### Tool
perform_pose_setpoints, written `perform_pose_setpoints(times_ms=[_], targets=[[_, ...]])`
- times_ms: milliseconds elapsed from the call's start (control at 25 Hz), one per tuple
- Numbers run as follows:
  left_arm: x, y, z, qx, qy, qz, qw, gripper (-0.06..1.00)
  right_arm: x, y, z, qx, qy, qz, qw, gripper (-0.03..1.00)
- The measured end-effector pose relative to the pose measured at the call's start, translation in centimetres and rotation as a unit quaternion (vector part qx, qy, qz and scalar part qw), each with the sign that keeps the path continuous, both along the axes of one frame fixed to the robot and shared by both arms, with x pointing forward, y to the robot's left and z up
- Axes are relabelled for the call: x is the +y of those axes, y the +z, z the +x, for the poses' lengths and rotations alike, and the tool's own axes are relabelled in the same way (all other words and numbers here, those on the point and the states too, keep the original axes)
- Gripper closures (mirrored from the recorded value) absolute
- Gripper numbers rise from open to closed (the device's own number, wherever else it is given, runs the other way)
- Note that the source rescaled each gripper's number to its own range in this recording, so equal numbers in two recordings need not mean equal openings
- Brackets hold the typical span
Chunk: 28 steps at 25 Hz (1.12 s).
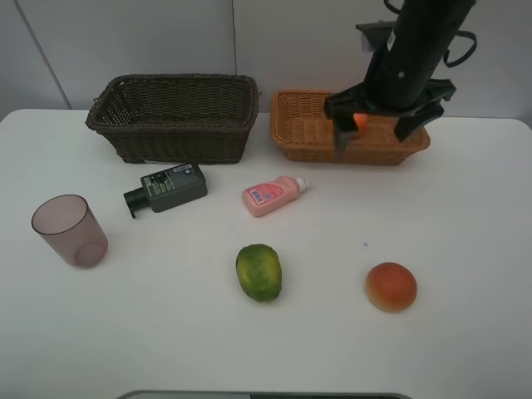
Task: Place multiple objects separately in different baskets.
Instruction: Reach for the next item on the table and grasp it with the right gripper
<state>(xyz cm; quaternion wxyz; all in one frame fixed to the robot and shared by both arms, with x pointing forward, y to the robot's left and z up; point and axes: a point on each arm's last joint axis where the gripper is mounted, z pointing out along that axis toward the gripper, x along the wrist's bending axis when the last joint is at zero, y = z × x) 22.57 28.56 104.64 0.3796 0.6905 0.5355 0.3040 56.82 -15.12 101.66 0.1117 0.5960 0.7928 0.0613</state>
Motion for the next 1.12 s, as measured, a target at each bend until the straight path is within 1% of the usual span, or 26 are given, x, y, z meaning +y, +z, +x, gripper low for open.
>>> perform_pose_setpoints(times_ms=[160,440,600,760,880,1120], targets=[[0.0,0.0,0.0,0.000,0.000,0.000,1.000,-0.04,2.4,-0.4,-4.2,0.005,0.029,0.007,1.000,-0.03],[0.0,0.0,0.0,0.000,0.000,0.000,1.000,-0.04,7.3,-2.6,-10.5,0.032,0.090,0.001,0.995,-0.03],[0.0,0.0,0.0,0.000,0.000,0.000,1.000,-0.04,9.7,-3.2,-13.3,0.028,0.118,0.015,0.992,-0.03],[0.0,0.0,0.0,0.000,0.000,0.000,1.000,-0.04,11.2,-3.1,-14.5,0.015,0.113,0.046,0.992,-0.03],[0.0,0.0,0.0,0.000,0.000,0.000,1.000,-0.04,11.6,-3.0,-14.4,0.005,0.092,0.069,0.993,-0.03],[0.0,0.0,0.0,0.000,0.000,0.000,1.000,-0.04,12.1,-2.9,-14.1,-0.015,0.075,0.104,0.992,-0.03]])
